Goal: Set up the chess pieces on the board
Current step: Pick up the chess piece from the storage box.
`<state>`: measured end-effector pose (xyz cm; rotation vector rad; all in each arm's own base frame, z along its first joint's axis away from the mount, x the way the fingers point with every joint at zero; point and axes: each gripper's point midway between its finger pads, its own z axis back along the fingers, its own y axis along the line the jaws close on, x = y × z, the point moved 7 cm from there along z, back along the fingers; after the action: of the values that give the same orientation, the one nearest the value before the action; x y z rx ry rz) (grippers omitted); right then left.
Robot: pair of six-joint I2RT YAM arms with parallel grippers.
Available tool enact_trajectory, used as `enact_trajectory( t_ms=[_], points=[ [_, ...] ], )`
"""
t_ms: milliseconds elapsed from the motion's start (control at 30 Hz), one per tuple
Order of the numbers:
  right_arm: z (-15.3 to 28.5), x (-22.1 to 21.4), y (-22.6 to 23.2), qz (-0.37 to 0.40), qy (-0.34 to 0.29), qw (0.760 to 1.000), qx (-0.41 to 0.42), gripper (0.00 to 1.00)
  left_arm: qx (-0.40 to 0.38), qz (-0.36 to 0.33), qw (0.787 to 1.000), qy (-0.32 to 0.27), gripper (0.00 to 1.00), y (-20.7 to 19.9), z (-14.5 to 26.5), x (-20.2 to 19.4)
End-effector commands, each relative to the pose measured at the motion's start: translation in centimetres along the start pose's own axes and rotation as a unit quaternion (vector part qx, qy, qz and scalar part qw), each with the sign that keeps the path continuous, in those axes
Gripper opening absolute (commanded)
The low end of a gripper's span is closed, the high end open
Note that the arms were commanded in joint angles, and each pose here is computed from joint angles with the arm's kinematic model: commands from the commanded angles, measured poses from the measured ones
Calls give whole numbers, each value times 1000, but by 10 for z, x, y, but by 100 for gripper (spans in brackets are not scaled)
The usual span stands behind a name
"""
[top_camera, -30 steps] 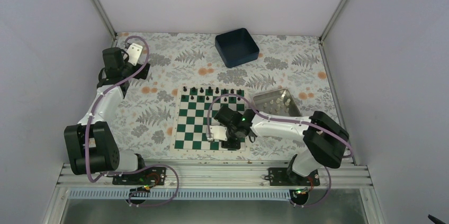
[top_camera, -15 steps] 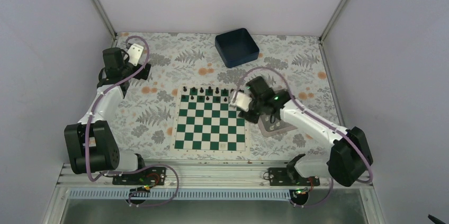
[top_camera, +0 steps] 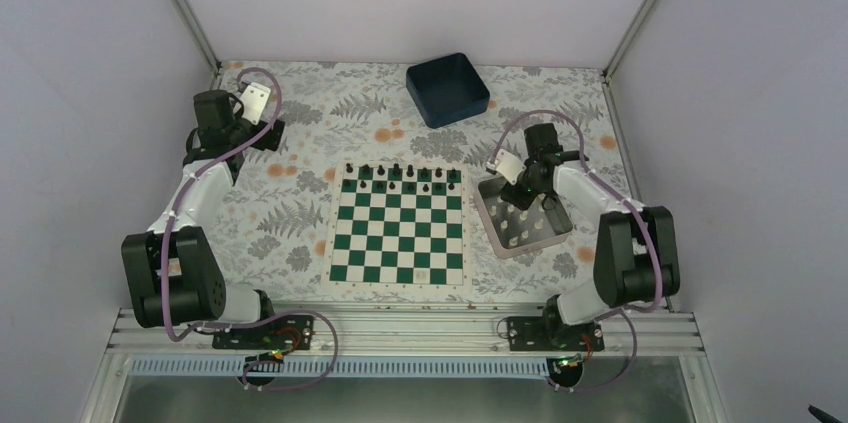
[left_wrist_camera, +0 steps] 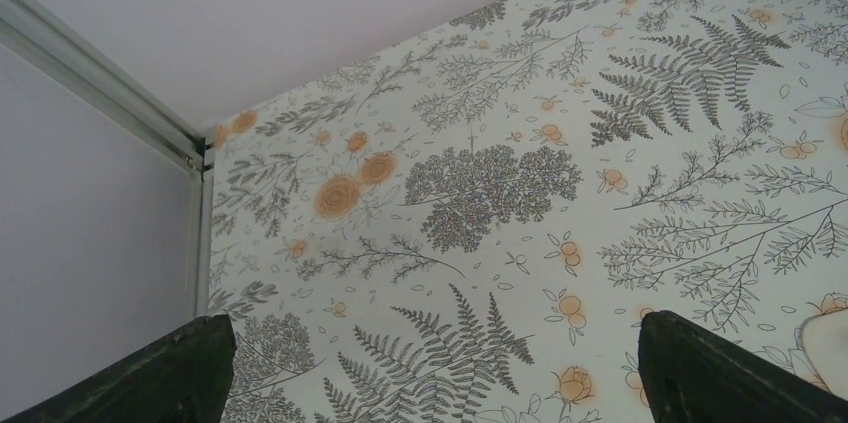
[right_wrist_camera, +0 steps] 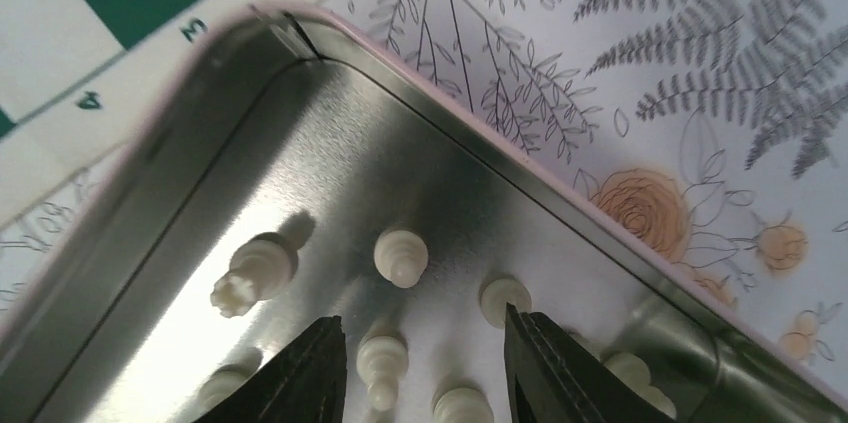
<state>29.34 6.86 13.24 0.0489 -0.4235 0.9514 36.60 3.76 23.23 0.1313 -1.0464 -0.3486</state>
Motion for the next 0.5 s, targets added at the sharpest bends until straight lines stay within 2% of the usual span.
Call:
enact_trajectory(
  t_ms=[0,467],
  points=[
    [-4,11,-16,12,-26,1000,-9,42,6,3,1000,-9,100,4,0,1],
    [-17,14,-21,11,-10,1000,18,39,9,5,1000,-8,100,7,0,-4]
  ],
)
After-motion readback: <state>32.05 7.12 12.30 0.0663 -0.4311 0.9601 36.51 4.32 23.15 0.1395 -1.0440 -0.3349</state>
